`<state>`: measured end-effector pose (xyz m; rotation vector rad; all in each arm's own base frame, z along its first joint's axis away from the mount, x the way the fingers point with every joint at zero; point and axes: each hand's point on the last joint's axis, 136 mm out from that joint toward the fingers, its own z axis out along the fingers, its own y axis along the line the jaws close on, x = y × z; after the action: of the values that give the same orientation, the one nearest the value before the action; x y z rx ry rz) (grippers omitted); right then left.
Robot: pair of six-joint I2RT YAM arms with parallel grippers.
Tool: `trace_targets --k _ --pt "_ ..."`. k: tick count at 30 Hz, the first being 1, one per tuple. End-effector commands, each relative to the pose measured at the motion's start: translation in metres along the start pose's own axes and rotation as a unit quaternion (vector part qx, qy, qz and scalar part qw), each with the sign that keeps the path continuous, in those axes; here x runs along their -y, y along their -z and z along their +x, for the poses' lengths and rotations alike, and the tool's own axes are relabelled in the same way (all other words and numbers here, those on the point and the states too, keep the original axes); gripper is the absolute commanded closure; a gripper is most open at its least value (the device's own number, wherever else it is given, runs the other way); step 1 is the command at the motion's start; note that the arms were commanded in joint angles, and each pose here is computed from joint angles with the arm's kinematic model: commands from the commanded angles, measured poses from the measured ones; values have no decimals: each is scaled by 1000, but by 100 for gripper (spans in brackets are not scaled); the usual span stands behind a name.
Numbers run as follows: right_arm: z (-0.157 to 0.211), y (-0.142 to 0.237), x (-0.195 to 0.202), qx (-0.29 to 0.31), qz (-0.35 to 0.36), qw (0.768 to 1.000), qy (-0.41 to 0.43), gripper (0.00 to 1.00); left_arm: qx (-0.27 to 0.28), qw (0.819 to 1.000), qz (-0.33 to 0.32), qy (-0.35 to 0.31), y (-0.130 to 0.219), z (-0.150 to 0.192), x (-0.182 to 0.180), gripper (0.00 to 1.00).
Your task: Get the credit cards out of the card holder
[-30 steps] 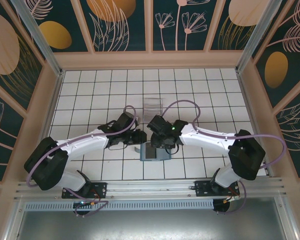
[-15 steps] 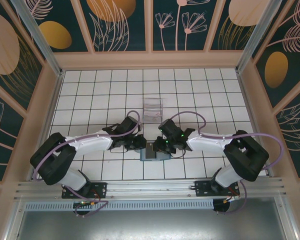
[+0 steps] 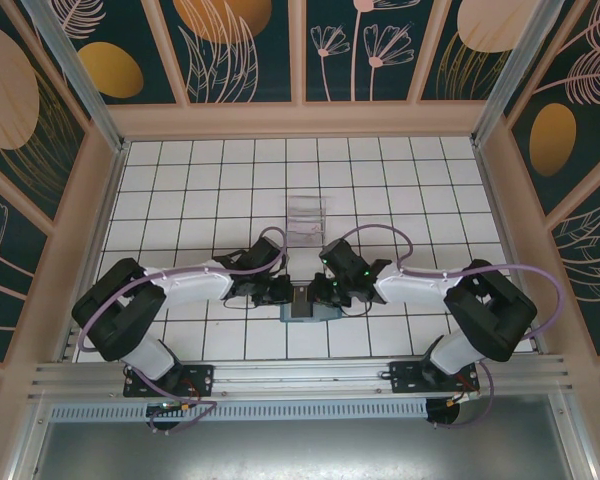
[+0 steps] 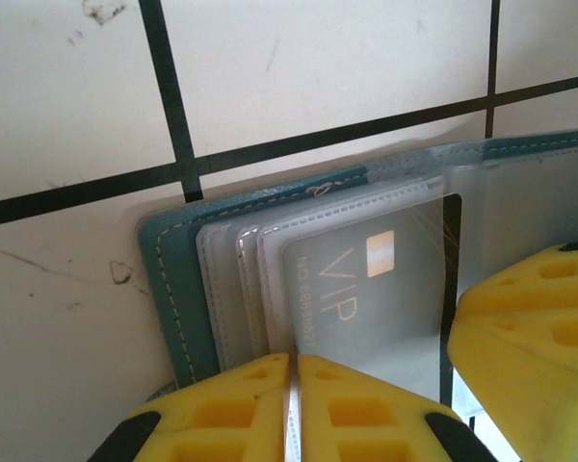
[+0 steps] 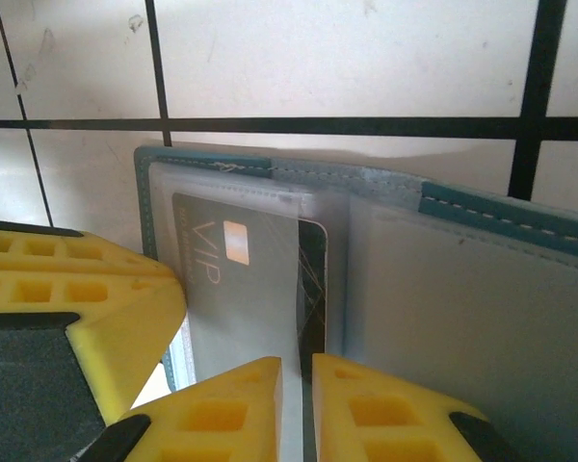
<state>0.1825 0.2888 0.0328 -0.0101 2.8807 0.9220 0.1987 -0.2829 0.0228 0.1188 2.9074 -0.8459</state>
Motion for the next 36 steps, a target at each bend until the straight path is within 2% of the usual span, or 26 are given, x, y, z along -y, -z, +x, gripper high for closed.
trace_targets --k 1,20,28,36 --pt "2 -4 9 -2 5 1000 3 84 -23 1000 -13 -7 -5 8 -3 88" --pt "-1 11 20 19 41 999 -5 82 -33 998 -53 -12 -4 12 -17 85" --pt "-6 23 0 33 -5 999 0 79 -26 998 -47 -15 1 8 -12 85" --pt "-8 26 1 35 -21 999 -7 79 -7 1000 -21 -18 13 -3 10 84"
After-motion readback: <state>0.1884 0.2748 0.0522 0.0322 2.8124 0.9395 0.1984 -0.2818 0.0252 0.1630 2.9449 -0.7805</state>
